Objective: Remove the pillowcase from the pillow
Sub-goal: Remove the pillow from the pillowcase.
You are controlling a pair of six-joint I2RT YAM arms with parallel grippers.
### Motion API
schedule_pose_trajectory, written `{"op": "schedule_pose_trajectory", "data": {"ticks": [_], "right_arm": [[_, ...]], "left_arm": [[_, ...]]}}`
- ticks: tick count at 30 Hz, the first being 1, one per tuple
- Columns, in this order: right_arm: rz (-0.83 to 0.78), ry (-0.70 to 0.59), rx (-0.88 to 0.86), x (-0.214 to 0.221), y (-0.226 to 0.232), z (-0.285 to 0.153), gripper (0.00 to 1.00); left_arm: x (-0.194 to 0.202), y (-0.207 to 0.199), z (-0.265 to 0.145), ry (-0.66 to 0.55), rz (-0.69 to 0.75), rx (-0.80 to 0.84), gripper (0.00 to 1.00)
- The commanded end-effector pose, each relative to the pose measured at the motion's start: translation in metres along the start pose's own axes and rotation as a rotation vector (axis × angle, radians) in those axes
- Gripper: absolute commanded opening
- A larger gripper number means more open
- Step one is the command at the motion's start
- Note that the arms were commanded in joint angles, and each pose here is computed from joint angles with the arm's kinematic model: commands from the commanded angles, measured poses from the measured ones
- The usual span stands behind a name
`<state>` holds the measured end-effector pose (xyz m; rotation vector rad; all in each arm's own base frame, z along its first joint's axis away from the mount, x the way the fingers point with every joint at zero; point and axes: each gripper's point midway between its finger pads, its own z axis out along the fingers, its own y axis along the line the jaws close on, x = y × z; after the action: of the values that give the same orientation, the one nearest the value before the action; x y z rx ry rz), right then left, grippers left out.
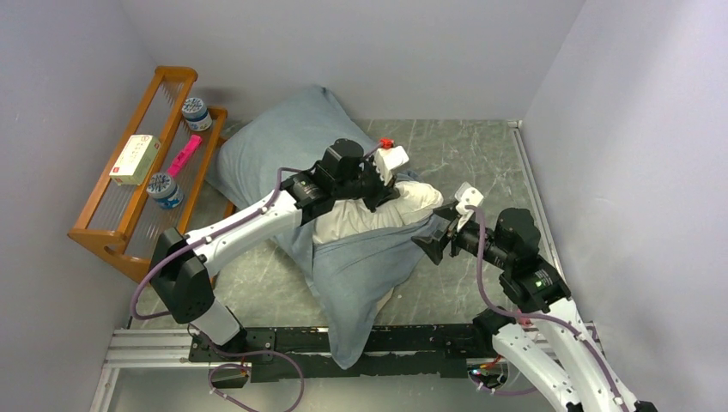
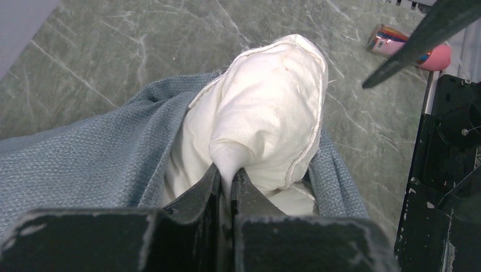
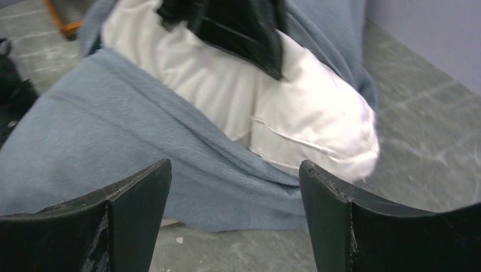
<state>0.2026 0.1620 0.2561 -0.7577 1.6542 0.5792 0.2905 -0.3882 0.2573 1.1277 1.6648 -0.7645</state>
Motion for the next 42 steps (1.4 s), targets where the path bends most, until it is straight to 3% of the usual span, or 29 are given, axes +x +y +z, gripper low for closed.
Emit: {"op": "schedule_pose_trajectory", "data": {"ticks": [1,10,20,30,33,37,42], "right_arm": [[-0.157,-0.035,-0.263,-0.023,0.036,0.0,0.85],[-0.251,-0.09,-0.492,-0.033,0.075,0.025,0.75],[-0.375,-0.037,-0.58,-0.031,0.09,0.053,0.75],[-0.379,0.01,-0.609,-0.006,0.105,0.074,0.71],[-0.375,0.07,-0.637,0.009,0.11,0.074,0.65],[-0.368,0.149,-0.666,0.032,0.114,0.063,0.5],[-0.333,0.166,-0.677,0.044,0.119,0.045,0.35]], "left_arm": [[-0.042,0.02,-0.014,-0.067,0.076,-0.095,0.05],[-0.04,0.011,-0.019,-0.076,0.06,-0.074,0.05],[-0.024,0.008,-0.025,-0.052,0.064,-0.086,0.05],[-0.015,0.005,-0.016,-0.033,0.047,-0.062,0.05],[-0.014,0.008,-0.015,-0.027,0.049,-0.072,0.05],[-0.017,0.012,-0.012,-0.023,0.051,-0.085,0.05],[-0.035,0.031,-0.001,-0.063,0.035,-0.166,0.05]]}}
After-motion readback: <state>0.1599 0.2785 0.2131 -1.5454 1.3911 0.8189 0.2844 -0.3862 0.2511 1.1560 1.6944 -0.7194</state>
